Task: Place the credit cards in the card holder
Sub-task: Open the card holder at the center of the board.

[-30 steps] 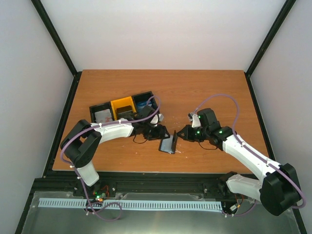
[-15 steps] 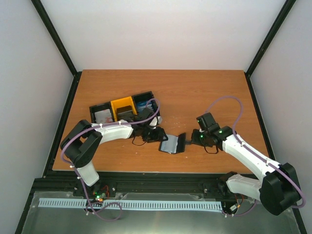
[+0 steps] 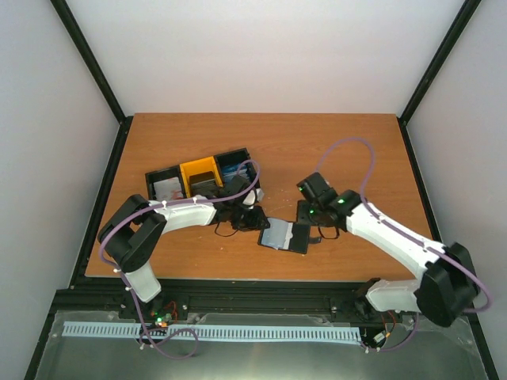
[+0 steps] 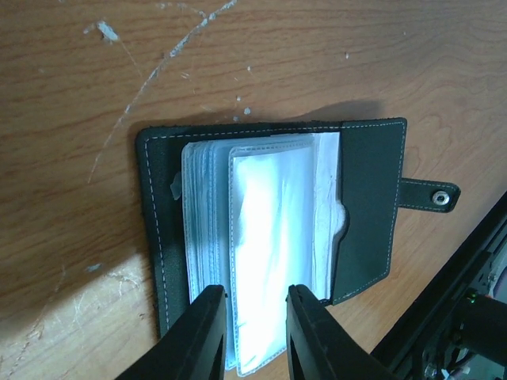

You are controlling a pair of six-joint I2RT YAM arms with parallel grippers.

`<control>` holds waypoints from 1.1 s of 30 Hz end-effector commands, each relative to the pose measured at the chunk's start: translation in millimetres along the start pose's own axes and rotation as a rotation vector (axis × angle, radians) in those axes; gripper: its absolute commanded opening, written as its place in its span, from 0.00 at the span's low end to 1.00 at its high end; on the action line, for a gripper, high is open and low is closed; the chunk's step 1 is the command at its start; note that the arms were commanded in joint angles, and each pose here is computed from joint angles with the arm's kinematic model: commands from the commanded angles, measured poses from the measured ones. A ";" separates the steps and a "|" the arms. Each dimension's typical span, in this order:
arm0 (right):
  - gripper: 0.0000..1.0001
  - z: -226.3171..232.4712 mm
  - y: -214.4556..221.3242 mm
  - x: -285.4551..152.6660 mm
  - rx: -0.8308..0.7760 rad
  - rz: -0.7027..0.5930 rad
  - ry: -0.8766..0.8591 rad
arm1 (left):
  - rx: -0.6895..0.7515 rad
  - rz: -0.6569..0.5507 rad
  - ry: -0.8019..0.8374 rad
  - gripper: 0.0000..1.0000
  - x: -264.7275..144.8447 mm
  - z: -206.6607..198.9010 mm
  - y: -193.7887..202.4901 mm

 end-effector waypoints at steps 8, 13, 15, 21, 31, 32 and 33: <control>0.74 57.2 8.7 46.2 -0.082 0.148 -0.023 | -0.033 0.031 0.030 0.05 6.5 15.1 6.8; 0.81 70.5 8.9 61.0 -0.108 0.174 -0.045 | -0.050 0.047 0.014 0.04 10.1 23.4 9.5; 0.83 76.2 7.3 64.1 -0.122 0.173 -0.051 | -0.058 0.054 0.007 0.04 12.0 25.6 10.0; 0.87 89.3 8.5 77.7 -0.149 0.187 -0.028 | -0.118 0.067 -0.051 0.04 16.8 39.4 11.9; 0.87 89.5 21.1 96.5 -0.153 0.194 0.030 | -0.155 0.096 -0.072 0.03 20.6 50.9 15.9; 0.87 90.4 21.8 97.6 -0.156 0.189 0.026 | -0.160 0.099 -0.074 0.03 20.9 52.3 16.3; 0.88 91.3 22.4 98.4 -0.157 0.183 0.015 | -0.164 0.101 -0.075 0.03 21.0 53.8 15.9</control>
Point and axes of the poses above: each gripper's point midway between its finger pads, its own x axis out along the fingers, its own z axis along the line the jaws close on, y = z × x, the point moved 10 cm from there along -x, back along the fingers, and after that the axes turned 15 degrees about -x, right-handed, at the moved point
